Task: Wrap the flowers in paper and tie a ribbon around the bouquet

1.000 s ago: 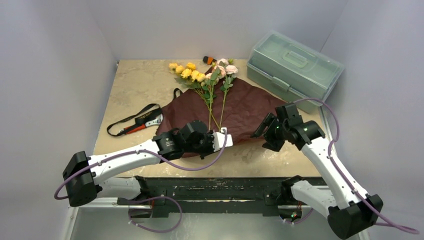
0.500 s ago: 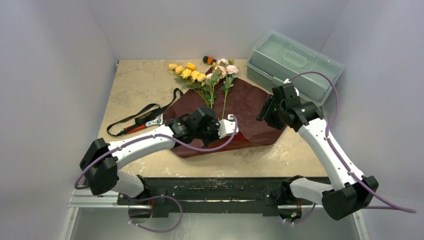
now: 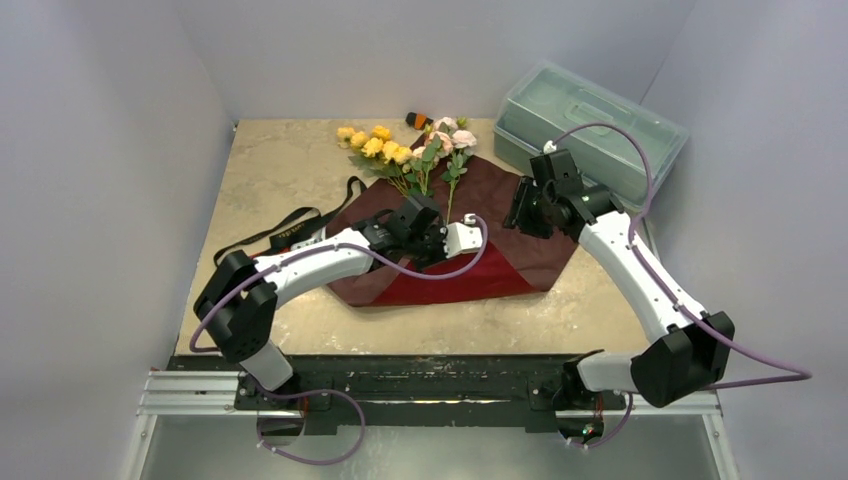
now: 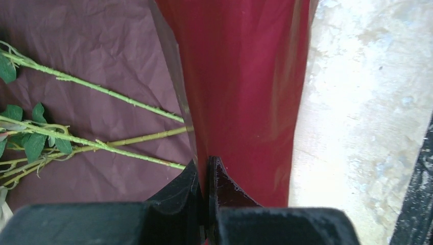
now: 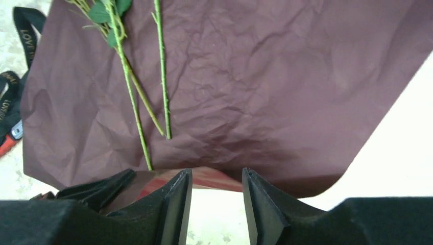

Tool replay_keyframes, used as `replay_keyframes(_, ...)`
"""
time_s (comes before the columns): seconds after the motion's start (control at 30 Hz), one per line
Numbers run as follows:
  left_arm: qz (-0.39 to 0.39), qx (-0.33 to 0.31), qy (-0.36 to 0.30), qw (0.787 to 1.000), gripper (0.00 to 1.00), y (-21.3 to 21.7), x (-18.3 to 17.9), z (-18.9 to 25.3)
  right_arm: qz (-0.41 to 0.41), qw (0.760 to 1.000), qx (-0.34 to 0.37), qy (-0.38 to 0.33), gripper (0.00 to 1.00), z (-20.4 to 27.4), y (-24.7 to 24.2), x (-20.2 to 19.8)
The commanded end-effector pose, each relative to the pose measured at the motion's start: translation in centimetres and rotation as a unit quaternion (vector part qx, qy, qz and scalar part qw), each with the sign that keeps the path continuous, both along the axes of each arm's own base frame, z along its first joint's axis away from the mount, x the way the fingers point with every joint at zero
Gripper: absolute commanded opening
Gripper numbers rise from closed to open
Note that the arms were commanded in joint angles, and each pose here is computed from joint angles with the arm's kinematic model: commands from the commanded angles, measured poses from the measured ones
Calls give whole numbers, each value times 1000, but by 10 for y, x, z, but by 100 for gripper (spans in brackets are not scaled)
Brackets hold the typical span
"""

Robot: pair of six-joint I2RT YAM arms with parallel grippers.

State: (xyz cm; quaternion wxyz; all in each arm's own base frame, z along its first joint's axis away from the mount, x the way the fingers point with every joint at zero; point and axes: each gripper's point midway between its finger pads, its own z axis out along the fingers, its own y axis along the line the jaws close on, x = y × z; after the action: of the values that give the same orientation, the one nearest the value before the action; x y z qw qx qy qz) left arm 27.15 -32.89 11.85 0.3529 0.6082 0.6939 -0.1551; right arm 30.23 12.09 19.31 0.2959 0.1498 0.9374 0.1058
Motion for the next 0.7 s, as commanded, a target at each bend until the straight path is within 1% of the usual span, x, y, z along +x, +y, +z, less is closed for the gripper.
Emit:
replay_keyframes(0.0,-5,-23,-25,999,0,-12,24,13,51,998,21,-43,46,11,12,7)
replay_keyframes(0.17,13,2,0,1000,0,-2,34,-8,68,996,51,-16,42,-13,22,-6)
replay_keyframes(0.3,44,-14,6,999,0,1,43,-14,88,993,73,-11,40,-26,31,-12)
replay_keyframes(0.4,60,-10,13,998,0,1,47,-22,109,988,111,14,39,-43,47,-19)
replay_keyframes(0.53,78,-6,23,997,0,1,51,-34,108,979,167,50,36,-73,66,-25)
replay_keyframes(0.67,96,-7,32,995,0,1,53,-40,99,977,175,78,35,-104,71,-24)
